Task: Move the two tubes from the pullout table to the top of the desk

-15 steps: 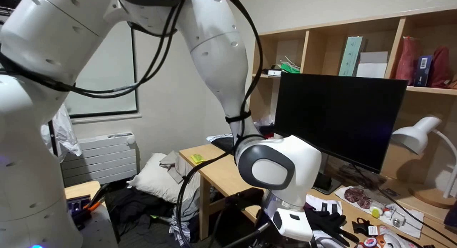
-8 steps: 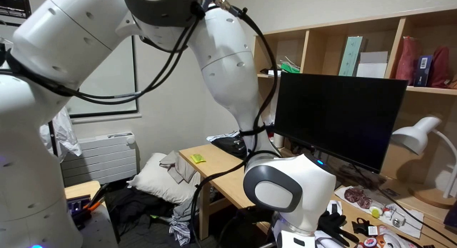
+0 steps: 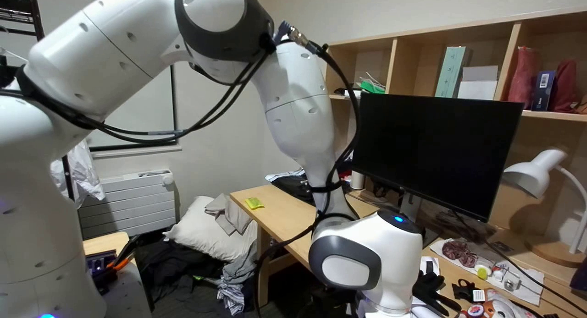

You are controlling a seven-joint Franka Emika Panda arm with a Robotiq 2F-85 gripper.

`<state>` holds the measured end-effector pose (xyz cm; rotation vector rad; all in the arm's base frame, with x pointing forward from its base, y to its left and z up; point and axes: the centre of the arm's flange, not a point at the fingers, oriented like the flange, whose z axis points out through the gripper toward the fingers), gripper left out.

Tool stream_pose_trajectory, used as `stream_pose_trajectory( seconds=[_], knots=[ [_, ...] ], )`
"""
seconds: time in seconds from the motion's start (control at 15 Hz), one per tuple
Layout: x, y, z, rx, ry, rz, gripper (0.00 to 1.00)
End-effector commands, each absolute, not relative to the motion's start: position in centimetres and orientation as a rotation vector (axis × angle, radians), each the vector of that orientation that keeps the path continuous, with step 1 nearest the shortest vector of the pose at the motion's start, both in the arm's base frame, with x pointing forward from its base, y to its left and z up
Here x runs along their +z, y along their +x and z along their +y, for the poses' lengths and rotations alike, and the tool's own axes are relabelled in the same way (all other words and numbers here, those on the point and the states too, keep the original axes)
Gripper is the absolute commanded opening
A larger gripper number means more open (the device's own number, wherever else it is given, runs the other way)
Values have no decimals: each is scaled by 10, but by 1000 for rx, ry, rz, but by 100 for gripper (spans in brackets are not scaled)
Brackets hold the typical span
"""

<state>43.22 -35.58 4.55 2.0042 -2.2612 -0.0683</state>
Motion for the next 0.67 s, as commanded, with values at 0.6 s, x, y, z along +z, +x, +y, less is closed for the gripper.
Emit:
stream_pose_trajectory(
  seconds=[0.6],
  knots=[
    [36, 484, -351, 0, 2093, -2212, 100]
  ],
)
